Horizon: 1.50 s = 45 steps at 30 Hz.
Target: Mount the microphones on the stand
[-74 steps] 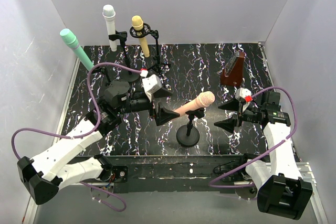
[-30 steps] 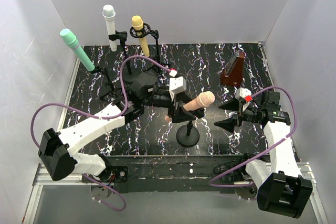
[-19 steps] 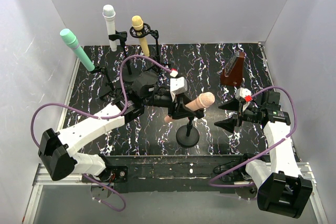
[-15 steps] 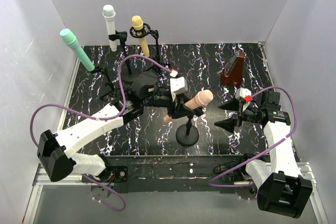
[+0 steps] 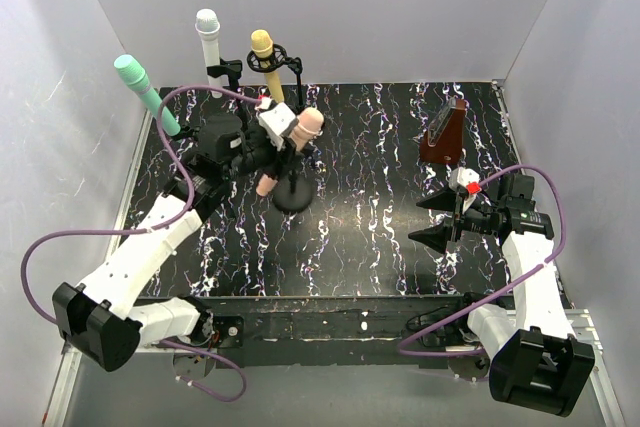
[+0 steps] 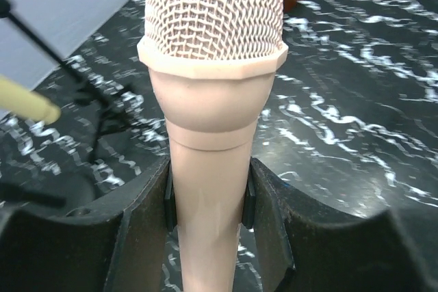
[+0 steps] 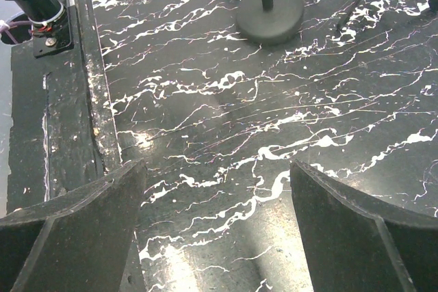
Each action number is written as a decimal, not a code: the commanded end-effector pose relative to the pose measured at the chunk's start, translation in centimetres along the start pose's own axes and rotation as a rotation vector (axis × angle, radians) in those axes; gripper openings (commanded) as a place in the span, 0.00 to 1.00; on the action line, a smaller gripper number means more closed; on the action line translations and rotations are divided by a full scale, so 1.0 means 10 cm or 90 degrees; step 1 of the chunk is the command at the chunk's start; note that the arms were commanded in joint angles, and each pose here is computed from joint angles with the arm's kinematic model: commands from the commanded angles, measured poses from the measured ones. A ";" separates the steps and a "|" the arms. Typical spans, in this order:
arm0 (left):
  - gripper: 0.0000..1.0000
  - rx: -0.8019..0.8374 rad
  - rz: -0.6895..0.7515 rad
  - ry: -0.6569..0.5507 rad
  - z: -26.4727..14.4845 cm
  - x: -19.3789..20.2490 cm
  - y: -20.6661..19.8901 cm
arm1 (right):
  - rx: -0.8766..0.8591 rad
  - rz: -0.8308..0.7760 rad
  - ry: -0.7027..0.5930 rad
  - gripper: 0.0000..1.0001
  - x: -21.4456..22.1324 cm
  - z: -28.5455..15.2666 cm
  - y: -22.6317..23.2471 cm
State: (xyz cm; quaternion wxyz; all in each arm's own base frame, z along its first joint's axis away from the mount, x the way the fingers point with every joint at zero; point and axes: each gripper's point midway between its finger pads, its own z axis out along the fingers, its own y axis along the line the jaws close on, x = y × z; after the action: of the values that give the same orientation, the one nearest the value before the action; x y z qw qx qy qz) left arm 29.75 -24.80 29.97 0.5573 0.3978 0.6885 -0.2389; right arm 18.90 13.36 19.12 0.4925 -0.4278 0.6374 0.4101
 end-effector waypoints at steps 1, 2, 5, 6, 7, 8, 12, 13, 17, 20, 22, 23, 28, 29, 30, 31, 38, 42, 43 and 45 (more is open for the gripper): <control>0.00 -0.087 0.051 -0.057 -0.14 -0.42 0.40 | 0.001 -0.016 -0.009 0.92 -0.07 -0.02 0.01; 0.00 -0.105 0.048 -0.049 -0.13 -0.40 0.49 | 0.002 -0.015 -0.009 0.92 -0.07 -0.02 0.01; 0.00 -0.146 0.041 -0.031 -0.09 -0.32 0.71 | 0.003 -0.017 -0.011 0.92 -0.08 -0.02 0.01; 0.00 -0.157 0.040 -0.029 -0.08 -0.31 0.77 | 0.003 -0.017 -0.012 0.92 -0.08 -0.02 0.01; 0.00 -0.163 0.037 -0.028 -0.07 -0.29 0.81 | 0.003 -0.016 -0.011 0.92 -0.07 -0.02 0.02; 0.00 -0.166 0.030 -0.027 -0.06 -0.28 0.84 | 0.003 -0.017 -0.011 0.92 -0.07 -0.02 0.01; 0.00 -0.171 0.004 -0.016 -0.04 -0.21 0.91 | 0.006 -0.021 -0.012 0.92 -0.08 -0.03 0.01; 0.01 -0.175 -0.005 -0.013 -0.05 -0.19 0.93 | 0.005 -0.019 -0.013 0.92 -0.08 -0.03 0.01; 0.08 -0.194 -0.039 -0.004 -0.09 -0.09 0.97 | 0.005 -0.018 -0.013 0.92 -0.08 -0.03 0.02; 0.14 -0.206 -0.052 0.000 -0.13 -0.05 0.98 | 0.006 -0.020 -0.014 0.92 -0.09 -0.03 0.02; 0.20 -0.216 -0.060 0.006 -0.16 -0.02 1.00 | 0.006 -0.019 -0.014 0.92 -0.09 -0.03 0.01; 0.21 -0.222 -0.065 0.007 -0.17 0.00 1.00 | 0.006 -0.020 -0.014 0.92 -0.09 -0.03 0.01; 0.35 -0.249 -0.077 0.006 -0.30 -0.04 1.02 | 0.005 -0.018 -0.015 0.92 -0.08 -0.03 0.01; 0.41 -0.253 -0.080 0.008 -0.32 -0.04 1.02 | 0.005 -0.016 -0.015 0.92 -0.08 -0.03 0.01; 0.47 -0.256 -0.080 0.007 -0.35 -0.06 1.02 | 0.005 -0.017 -0.015 0.92 -0.08 -0.03 0.02; 0.53 -0.261 -0.081 0.008 -0.37 -0.06 1.02 | 0.005 -0.017 -0.016 0.92 -0.08 -0.03 0.01; 0.76 -0.269 -0.095 -0.001 -0.50 -0.22 1.00 | 0.005 -0.018 -0.016 0.92 -0.08 -0.03 0.01; 0.86 -0.273 -0.104 -0.007 -0.59 -0.30 0.97 | 0.005 -0.017 -0.017 0.92 -0.08 -0.03 0.01; 0.90 -0.277 -0.106 -0.008 -0.62 -0.31 0.97 | 0.005 -0.016 -0.017 0.92 -0.08 -0.03 0.01; 0.96 -0.282 -0.110 -0.012 -0.68 -0.36 0.96 | 0.005 -0.014 -0.016 0.92 -0.08 -0.03 0.01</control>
State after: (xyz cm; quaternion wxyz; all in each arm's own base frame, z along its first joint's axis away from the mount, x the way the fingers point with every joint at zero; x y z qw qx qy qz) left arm 35.26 -16.22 33.14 0.5930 0.2228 0.7620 -0.1343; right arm 18.87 13.13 19.25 0.4963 -0.4236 0.6398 0.4061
